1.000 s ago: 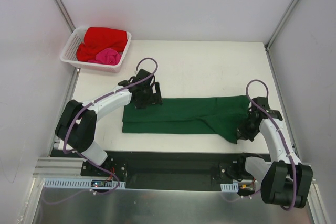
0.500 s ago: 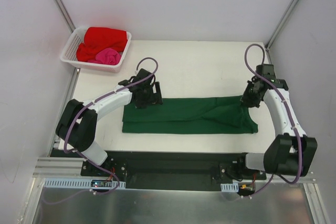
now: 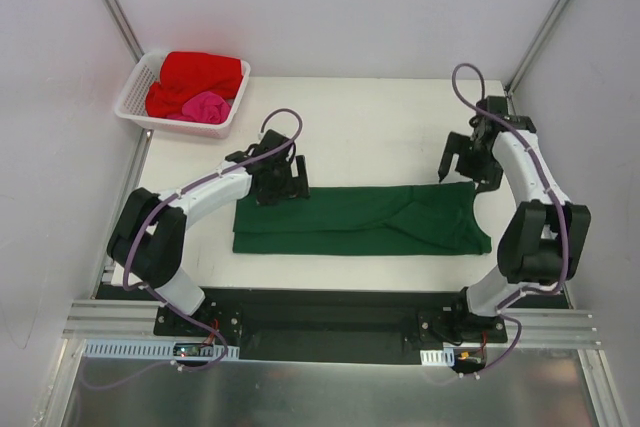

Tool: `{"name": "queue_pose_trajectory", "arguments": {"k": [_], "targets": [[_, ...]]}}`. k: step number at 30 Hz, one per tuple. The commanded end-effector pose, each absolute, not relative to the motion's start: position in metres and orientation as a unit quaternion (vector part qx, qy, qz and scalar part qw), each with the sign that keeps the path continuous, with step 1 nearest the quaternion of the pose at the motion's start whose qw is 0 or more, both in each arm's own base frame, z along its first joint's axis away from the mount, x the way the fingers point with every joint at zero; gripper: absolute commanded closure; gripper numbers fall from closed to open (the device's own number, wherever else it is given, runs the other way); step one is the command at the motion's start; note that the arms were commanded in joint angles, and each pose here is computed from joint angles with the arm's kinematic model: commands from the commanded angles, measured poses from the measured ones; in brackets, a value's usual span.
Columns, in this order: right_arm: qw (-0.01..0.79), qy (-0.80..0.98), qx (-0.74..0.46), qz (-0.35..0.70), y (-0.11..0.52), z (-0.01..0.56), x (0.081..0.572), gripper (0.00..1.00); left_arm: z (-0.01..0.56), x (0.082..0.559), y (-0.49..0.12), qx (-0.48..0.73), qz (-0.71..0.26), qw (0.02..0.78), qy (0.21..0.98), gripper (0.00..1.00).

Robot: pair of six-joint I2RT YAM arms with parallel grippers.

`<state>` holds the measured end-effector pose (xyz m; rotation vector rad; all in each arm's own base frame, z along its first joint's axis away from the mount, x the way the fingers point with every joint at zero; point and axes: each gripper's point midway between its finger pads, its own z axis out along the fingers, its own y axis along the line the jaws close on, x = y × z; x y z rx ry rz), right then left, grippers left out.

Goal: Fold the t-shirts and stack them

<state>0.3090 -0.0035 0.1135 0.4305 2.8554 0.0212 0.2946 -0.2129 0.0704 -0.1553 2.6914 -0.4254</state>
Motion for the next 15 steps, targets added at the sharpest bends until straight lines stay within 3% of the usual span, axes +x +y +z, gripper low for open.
{"name": "queue_pose_trajectory", "arguments": {"k": [1,5,9,15], "targets": [[0.195,0.965,0.176,0.007,0.011,0.194,0.287,0.04,0.094,0.31,-0.204,-0.061,-0.156,0.237,0.957,0.11],[0.191,0.951,0.236,0.054,0.059,0.162,0.267,0.04,0.09,0.311,-0.178,-0.092,-0.147,0.228,0.958,0.11],[0.162,0.929,0.319,0.093,0.088,0.094,0.258,0.04,0.083,0.303,-0.167,-0.083,-0.134,0.219,0.963,0.1],[0.147,0.938,0.315,0.003,0.068,0.073,0.266,0.04,0.07,0.294,-0.163,-0.064,-0.124,0.202,0.969,0.09]]}}
